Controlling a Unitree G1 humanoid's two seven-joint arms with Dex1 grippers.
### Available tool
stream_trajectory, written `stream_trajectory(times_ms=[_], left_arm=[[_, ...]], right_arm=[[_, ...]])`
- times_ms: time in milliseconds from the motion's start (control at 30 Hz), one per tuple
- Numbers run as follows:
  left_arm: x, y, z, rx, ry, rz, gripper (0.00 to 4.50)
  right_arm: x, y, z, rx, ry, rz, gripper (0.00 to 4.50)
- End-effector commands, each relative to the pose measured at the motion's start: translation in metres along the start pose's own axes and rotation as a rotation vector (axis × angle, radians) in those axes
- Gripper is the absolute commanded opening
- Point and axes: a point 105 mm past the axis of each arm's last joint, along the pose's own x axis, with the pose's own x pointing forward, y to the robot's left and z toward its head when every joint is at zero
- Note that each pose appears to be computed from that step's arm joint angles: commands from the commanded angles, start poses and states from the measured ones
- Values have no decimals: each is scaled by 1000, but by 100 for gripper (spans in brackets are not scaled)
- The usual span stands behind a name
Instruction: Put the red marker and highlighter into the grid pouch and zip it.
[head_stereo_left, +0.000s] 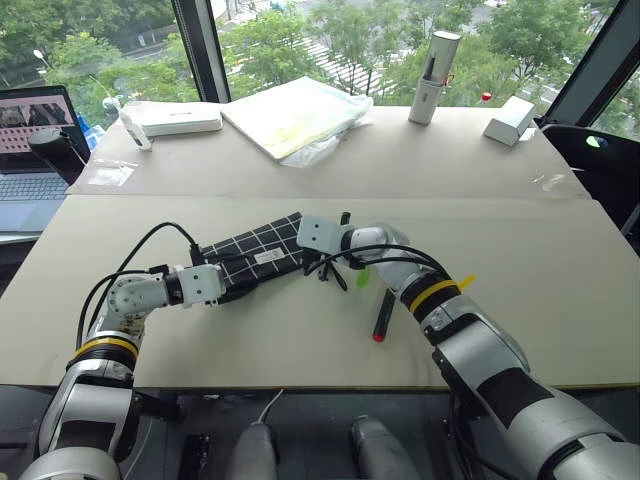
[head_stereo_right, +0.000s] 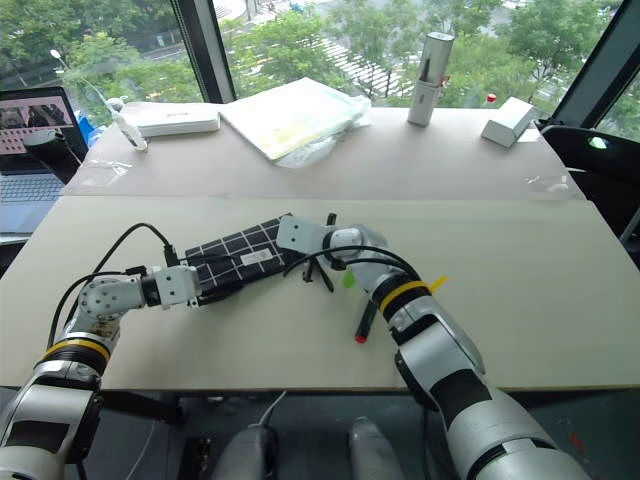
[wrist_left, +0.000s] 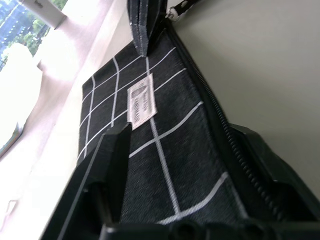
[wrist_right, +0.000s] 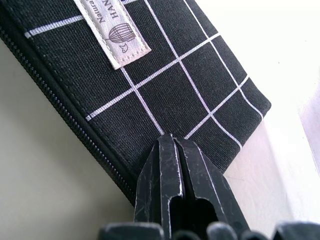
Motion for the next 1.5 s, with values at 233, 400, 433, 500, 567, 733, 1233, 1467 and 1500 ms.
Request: stream_trajectory(times_ms=[233, 400, 433, 500, 567, 733, 1233, 1467, 1500], left_arm=[[7, -13, 1, -6, -5, -97, 4], [7, -5, 2, -41, -8, -43, 4], [6, -3, 2, -42, -8, -36, 1], [5, 0, 3, -43, -7, -22, 0], [2, 4, 2, -63, -8, 11, 0], [-3, 8, 1, -119, -15, 81, 0], [-24, 48, 27, -302, -135, 407, 0], [-25, 54, 35, -314, -154, 426, 0], [-24, 54, 36, -317, -159, 425, 0]], right_arm=[[-3, -5, -5, 11, 14, -16, 0], [-4, -9, 0, 54, -24, -30, 0], [-6, -14, 8, 133, -80, -40, 29], [-12, -21, 21, 284, -188, -29, 81], [-21, -36, 25, 392, -254, -50, 153], [-48, -62, 39, 584, -413, -41, 316], [-79, -65, 4, 554, -313, -114, 355], [-69, -55, -11, 531, -235, -133, 355], [-66, -54, -10, 533, -234, -131, 355]])
